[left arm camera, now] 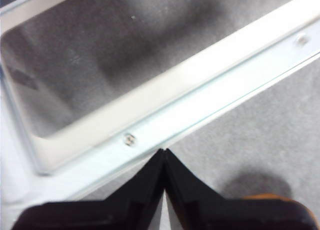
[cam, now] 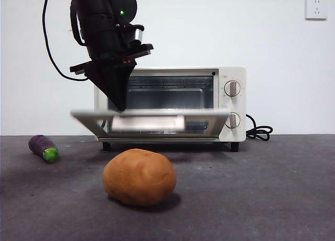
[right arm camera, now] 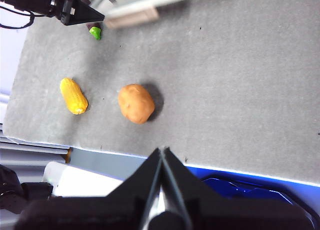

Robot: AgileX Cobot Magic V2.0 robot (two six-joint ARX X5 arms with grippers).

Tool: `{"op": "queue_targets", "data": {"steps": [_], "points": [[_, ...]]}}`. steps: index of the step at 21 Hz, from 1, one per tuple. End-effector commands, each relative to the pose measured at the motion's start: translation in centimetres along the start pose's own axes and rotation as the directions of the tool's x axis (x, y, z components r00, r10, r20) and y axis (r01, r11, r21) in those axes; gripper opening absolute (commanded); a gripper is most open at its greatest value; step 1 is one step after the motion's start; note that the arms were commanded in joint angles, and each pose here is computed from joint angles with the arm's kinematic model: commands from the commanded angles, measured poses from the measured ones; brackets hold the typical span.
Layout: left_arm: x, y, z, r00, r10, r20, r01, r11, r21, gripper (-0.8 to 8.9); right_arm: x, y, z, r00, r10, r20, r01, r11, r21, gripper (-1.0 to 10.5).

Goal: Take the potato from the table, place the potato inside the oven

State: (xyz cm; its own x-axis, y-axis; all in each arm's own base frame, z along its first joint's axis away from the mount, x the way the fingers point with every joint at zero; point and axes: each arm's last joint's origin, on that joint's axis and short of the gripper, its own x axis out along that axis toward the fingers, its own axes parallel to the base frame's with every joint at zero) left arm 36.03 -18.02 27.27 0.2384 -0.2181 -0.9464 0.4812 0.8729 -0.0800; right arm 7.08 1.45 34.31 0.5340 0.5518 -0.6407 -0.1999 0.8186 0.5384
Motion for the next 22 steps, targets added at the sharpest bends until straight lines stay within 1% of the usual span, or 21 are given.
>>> {"op": "queue_targets", "data": {"steps": [1, 2, 7, 9, 10, 12, 13, 15, 16, 18, 19, 21, 22], "points": [[0.9, 0.1, -0.4, 0.998, -0.032, -0.051, 0.034, 0.999, 0.027, -0.07, -0.1, 0.1, 0.0, 1.000, 0.000, 0.004, 0.000, 1.000, -0.017, 0.0], [0.9, 0.1, -0.5, 0.997, -0.052, -0.064, 0.054, 0.998, 0.028, -0.07, -0.1, 0.1, 0.0, 1.000, 0.000, 0.004, 0.000, 1.000, -0.017, 0.0], [0.8, 0.1, -0.8, 0.994, -0.052, -0.094, 0.055, 0.998, 0.023, -0.06, -0.1, 0.0, 0.0, 1.000, 0.002, 0.002, -0.001, 1.000, -0.022, 0.0], [-0.2, 0.0, -0.9, 0.996, -0.052, -0.072, 0.054, 0.998, 0.026, -0.07, -0.1, 0.2, 0.0, 0.999, 0.048, -0.005, -0.048, 0.997, -0.059, 0.0], [-1.4, -0.1, -1.1, 0.998, -0.052, -0.045, 0.053, 0.998, 0.030, -0.07, -0.1, 0.3, 0.0, 0.995, 0.100, -0.010, -0.101, 0.992, -0.075, 0.0], [-4.5, -0.5, -1.6, 0.998, -0.056, 0.027, 0.055, 0.998, 0.040, -0.06, -0.1, 0.6, 0.1, 0.986, 0.168, -0.005, -0.168, 0.981, -0.095, 0.1], [-6.2, -0.7, -2.0, 0.995, -0.072, 0.069, 0.069, 0.996, 0.049, -0.06, -0.1, 0.6, 0.3, 0.984, 0.179, 0.008, -0.177, 0.978, -0.109, 0.3], [-10.3, -1.3, -3.4, 0.982, -0.081, 0.173, 0.070, 0.995, 0.071, -0.06, -0.1, 0.7, 0.8, 0.981, 0.188, 0.040, -0.181, 0.973, -0.141, 2.1], [-12.7, -1.5, -4.4, 0.970, -0.083, 0.229, 0.066, 0.995, 0.080, -0.06, -0.1, 0.7, 1.0, 0.980, 0.192, 0.054, -0.182, 0.972, -0.151, 2.6], [-16.7, -2.0, -6.7, 0.943, -0.084, 0.321, 0.055, 0.994, 0.098, -0.06, 0.1, 0.7, 1.5, 0.977, 0.200, 0.066, -0.188, 0.969, -0.160, 3.0], [-18.6, -2.1, -8.0, 0.927, -0.085, 0.365, 0.048, 0.993, 0.110, -0.06, 0.3, 0.7, 1.8, 0.975, 0.212, 0.066, -0.199, 0.966, -0.164, 3.4], [-21.8, -2.5, -10.7, 0.897, -0.086, 0.434, 0.038, 0.992, 0.119, -0.06, 0.8, 0.6, 2.6, 0.968, 0.245, 0.060, -0.231, 0.957, -0.177, 5.2], [-23.1, -2.6, -12.1, 0.885, -0.085, 0.457, 0.033, 0.992, 0.122, -0.06, 1.0, 0.7, 2.9, 0.966, 0.254, 0.055, -0.240, 0.953, -0.185, 5.5]]}}
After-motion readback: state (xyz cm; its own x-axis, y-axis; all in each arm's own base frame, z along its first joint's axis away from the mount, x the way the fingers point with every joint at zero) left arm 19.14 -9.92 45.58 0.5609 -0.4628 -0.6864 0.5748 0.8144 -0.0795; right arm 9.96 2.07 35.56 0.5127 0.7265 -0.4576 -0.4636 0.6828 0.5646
